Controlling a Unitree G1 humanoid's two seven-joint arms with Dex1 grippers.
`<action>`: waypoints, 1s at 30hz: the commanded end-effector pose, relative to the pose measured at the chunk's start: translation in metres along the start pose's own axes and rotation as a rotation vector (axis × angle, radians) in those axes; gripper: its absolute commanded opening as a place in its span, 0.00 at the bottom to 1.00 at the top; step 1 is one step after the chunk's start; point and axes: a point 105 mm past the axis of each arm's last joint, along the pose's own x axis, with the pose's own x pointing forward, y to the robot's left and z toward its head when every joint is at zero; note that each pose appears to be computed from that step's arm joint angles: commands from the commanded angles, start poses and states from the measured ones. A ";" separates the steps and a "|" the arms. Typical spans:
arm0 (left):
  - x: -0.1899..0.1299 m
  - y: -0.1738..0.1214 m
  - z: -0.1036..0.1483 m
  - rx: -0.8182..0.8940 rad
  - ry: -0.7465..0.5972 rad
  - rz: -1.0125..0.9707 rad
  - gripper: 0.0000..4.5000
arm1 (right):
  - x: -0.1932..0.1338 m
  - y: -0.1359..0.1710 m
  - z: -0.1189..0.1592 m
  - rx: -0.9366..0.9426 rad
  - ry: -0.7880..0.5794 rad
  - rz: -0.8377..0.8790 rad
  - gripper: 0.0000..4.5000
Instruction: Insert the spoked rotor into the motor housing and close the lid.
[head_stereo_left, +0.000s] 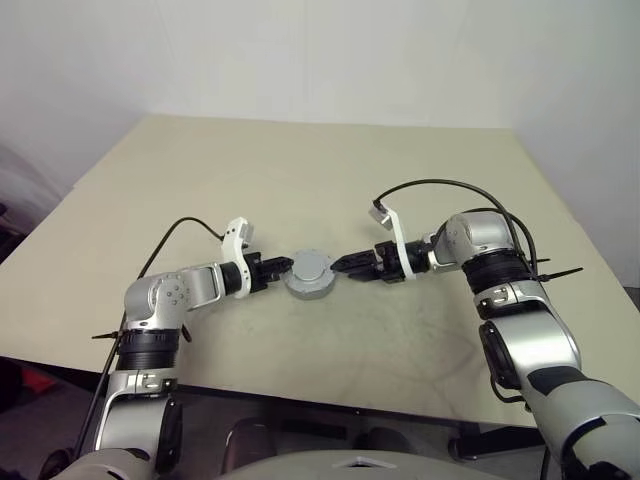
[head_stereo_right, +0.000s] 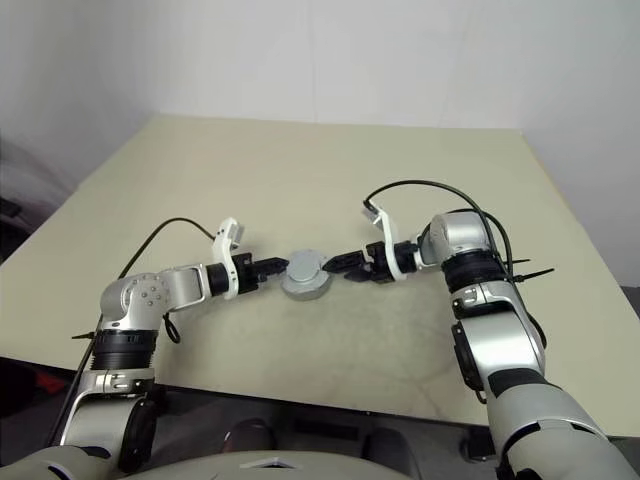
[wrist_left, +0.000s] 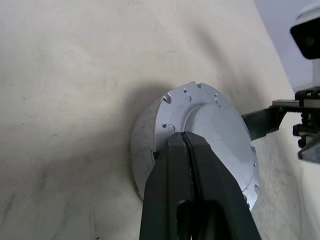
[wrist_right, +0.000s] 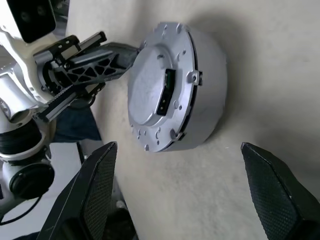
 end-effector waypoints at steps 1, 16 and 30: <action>-0.001 0.015 -0.018 -0.024 0.070 0.075 0.00 | 0.006 0.015 0.008 -0.012 -0.036 0.057 0.99; -0.005 0.016 -0.020 -0.023 0.064 0.088 0.00 | 0.043 0.023 0.018 0.043 -0.127 0.063 0.99; -0.005 0.017 -0.018 -0.007 0.067 0.097 0.00 | 0.045 0.009 0.022 0.049 -0.173 0.003 0.49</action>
